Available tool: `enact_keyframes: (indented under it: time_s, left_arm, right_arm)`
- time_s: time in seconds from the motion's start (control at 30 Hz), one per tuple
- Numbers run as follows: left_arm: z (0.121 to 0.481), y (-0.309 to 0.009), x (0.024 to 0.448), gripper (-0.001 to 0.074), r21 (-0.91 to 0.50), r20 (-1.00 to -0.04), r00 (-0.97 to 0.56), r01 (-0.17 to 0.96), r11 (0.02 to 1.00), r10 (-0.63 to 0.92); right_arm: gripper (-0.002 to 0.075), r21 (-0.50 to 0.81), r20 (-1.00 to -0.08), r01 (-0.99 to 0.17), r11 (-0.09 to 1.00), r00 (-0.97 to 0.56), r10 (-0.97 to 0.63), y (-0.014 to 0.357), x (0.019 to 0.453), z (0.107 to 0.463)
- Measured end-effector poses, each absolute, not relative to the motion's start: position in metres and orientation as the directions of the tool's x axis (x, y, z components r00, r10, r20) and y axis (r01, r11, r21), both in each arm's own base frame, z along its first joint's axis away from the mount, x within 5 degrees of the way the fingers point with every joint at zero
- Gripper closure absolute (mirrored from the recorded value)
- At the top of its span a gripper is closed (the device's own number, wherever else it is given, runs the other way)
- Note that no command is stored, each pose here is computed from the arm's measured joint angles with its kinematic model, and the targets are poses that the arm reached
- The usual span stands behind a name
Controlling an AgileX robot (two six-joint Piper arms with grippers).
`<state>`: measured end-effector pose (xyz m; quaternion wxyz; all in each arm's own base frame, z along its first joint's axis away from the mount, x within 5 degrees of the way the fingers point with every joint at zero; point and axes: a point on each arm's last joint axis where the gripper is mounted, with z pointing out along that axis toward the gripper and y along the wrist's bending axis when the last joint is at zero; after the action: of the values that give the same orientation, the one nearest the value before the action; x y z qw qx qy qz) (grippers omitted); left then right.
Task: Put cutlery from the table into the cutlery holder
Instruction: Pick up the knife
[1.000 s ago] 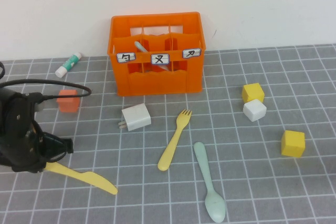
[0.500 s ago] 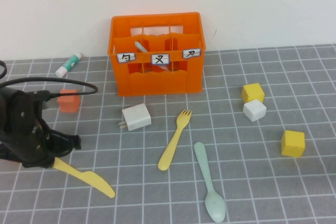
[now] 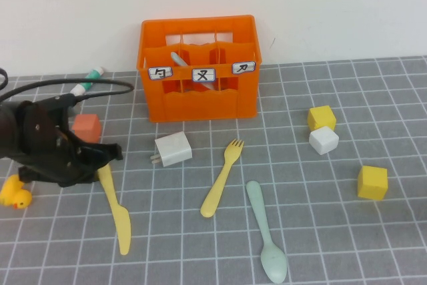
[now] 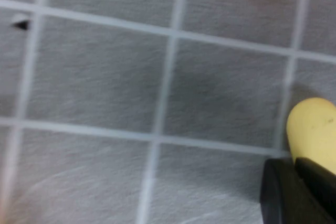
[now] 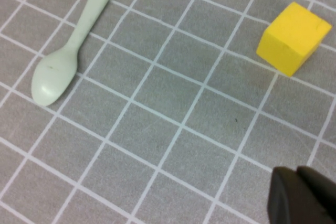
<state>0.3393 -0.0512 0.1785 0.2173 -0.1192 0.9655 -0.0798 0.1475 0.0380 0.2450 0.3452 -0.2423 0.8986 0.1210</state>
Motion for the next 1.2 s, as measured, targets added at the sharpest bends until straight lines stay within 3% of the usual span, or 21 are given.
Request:
enact_keyframes:
  time_s: [0.3,0.57,0.67,0.77,0.87,1.2]
  left_arm:
    - [0.204,-0.063,0.353,0.0717,-0.296,-0.342,-0.896,-0.185,0.937,-0.284]
    - [0.216,-0.092,0.344,0.0717,-0.205,-0.271,-0.951,-0.097,0.974,-0.151]
    - [0.217,-0.117,0.331,0.0717,-0.112,-0.297,-0.948,-0.089,0.99,-0.119]
    - [0.228,-0.137,0.315,0.0717,-0.015,-0.393,-0.915,-0.098,0.995,-0.096]
    - [0.242,-0.15,0.304,0.0717,-0.005,-0.466,-0.879,-0.11,0.994,-0.099]
    - [0.226,-0.138,0.314,0.0717,-0.005,-0.431,-0.875,-0.241,0.97,-0.22]
  right_arm:
    - [0.0729,0.047,-0.683,-0.527,0.849,-0.637,-0.358,0.038,0.148,0.245]
    - [0.0729,0.045,-0.687,-0.529,0.848,-0.632,-0.358,0.039,0.148,0.246]
    - [0.0729,0.043,-0.687,-0.531,0.846,-0.63,-0.361,0.039,0.148,0.246]
    - [0.0729,0.04,-0.687,-0.536,0.843,-0.628,-0.366,0.039,0.148,0.246]
    - [0.0729,0.039,-0.688,-0.539,0.842,-0.625,-0.368,0.039,0.148,0.246]
    - [0.0729,0.058,-0.697,-0.534,0.843,-0.626,-0.349,0.04,0.148,0.247]
